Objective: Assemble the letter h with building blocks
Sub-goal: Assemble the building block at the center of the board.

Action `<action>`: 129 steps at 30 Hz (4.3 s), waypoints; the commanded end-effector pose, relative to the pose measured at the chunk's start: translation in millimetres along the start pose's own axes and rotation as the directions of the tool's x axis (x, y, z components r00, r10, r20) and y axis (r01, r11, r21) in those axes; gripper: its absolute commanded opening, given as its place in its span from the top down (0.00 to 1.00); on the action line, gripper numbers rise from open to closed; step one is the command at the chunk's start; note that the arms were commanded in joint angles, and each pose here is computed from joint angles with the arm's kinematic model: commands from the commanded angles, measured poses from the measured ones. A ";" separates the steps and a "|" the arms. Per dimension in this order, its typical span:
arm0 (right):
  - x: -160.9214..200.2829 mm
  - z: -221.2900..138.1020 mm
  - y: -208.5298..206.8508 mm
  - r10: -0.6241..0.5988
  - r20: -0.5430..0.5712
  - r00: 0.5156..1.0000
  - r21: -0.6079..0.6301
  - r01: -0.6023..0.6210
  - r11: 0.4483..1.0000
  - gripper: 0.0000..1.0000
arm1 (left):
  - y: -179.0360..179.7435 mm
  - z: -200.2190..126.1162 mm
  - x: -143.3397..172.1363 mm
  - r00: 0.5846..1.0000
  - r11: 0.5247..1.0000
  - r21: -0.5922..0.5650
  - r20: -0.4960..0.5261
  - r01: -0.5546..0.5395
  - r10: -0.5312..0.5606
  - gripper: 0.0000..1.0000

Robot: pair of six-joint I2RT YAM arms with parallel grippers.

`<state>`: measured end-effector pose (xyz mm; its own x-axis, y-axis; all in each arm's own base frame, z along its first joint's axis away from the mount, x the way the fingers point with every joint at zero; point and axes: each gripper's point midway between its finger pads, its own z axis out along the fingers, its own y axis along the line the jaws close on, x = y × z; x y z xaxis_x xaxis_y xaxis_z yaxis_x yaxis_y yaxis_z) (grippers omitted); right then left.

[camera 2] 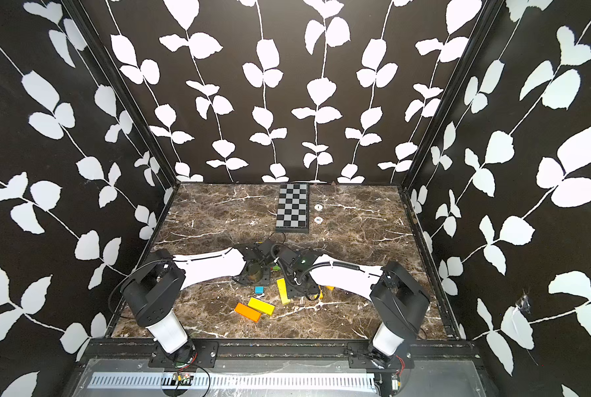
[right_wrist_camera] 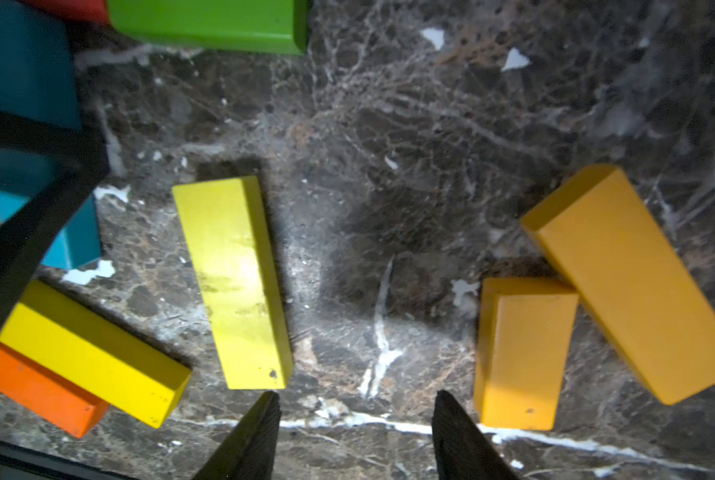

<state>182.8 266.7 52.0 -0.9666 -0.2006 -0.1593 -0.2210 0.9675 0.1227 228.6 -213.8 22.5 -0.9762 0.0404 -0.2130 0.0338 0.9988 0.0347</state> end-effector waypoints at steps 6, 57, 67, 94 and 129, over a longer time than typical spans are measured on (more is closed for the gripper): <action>0.3 7.6 35.2 -0.022 -0.004 1.000 -0.023 0.022 0.999 0.40 | 49.0 -79.6 -16.1 0.984 0.998 -0.069 0.177 -0.002 0.014 0.34; 5.6 26.0 -12.9 0.104 -0.023 0.994 0.079 -0.102 0.992 0.75 | -7.6 4.0 0.8 0.998 0.997 0.050 -0.033 -0.054 0.056 0.67; 6.4 26.4 -14.0 0.105 -0.022 0.994 0.081 -0.103 0.991 0.75 | 1.1 3.6 0.6 0.999 0.999 0.007 -0.027 -0.047 0.047 0.66; 7.7 23.1 -15.5 0.101 -0.018 0.995 0.075 -0.099 0.992 0.75 | -8.8 10.8 3.2 0.999 0.998 0.058 -0.036 0.008 -0.006 0.41; -28.4 9.1 31.9 0.013 0.003 1.000 0.052 -0.013 0.999 0.37 | 78.3 -140.4 -27.2 0.938 0.990 0.122 0.330 0.072 -0.109 0.22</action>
<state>202.6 306.7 38.9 -0.9751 -0.1690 -0.1437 -0.1841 0.9779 0.0994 234.4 -147.2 173.3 -0.8343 -0.0860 -0.5446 -0.0202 0.9919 -0.1256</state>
